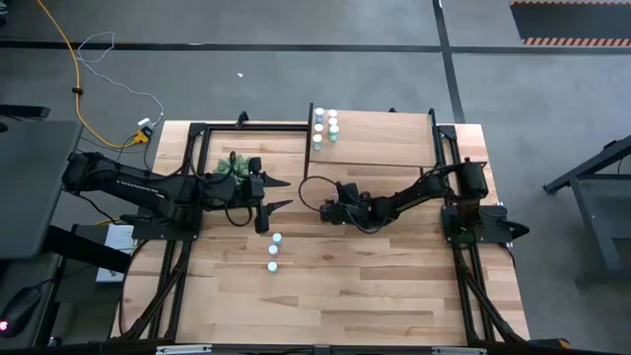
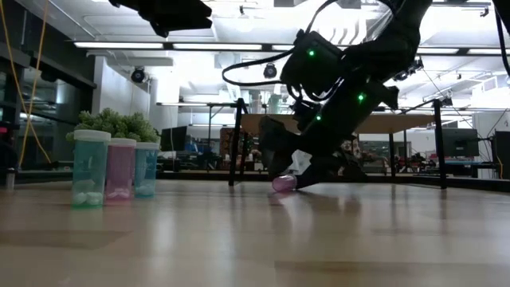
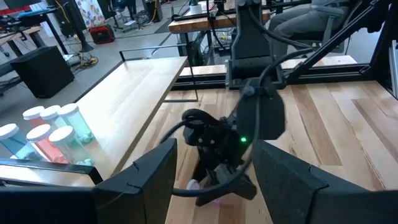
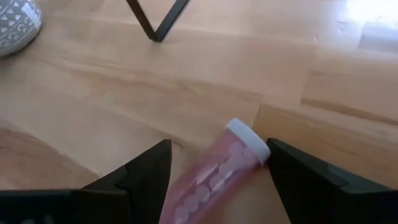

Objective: Pick and place medicine bottles onto shelf by color
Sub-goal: Put the transparent pink medicine bottle on the shelf

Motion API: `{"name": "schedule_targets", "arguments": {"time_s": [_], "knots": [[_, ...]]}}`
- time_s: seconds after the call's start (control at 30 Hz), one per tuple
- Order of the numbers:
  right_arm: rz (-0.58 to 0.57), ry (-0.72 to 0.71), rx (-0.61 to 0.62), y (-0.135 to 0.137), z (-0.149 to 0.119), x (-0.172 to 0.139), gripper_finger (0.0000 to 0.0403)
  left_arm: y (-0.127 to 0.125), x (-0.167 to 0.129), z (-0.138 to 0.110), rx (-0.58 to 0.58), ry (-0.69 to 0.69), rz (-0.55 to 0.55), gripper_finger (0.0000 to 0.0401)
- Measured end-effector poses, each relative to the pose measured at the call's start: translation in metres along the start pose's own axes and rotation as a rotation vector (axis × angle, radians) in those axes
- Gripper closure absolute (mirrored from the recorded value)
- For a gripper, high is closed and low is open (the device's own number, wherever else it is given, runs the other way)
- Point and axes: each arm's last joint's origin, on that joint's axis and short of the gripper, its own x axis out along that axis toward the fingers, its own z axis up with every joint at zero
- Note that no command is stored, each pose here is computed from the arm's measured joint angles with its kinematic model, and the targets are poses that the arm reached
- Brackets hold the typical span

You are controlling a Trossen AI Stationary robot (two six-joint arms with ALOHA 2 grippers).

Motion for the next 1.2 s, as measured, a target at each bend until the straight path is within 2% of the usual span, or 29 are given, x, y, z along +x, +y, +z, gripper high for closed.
{"name": "schedule_targets", "arguments": {"time_s": [0.53,0.87,1.03,1.2], "knots": [[0.010,0.025,0.018,0.005,-0.013,-0.010,0.0158,0.000,0.000,0.000,0.000,0.001,-0.001,0.0201],[-0.009,0.022,0.019,0.001,-0.008,-0.006,0.0262,0.000,0.000,0.000,0.000,0.001,-0.001,0.0201],[0.002,0.032,-0.057,0.002,-0.005,-0.008,0.0300,0.000,0.000,0.000,0.001,0.002,-0.001,0.0201],[0.071,0.065,-0.194,0.009,0.005,-0.031,0.0318,0.000,0.000,-0.002,0.007,0.019,-0.002,0.0201]]}}
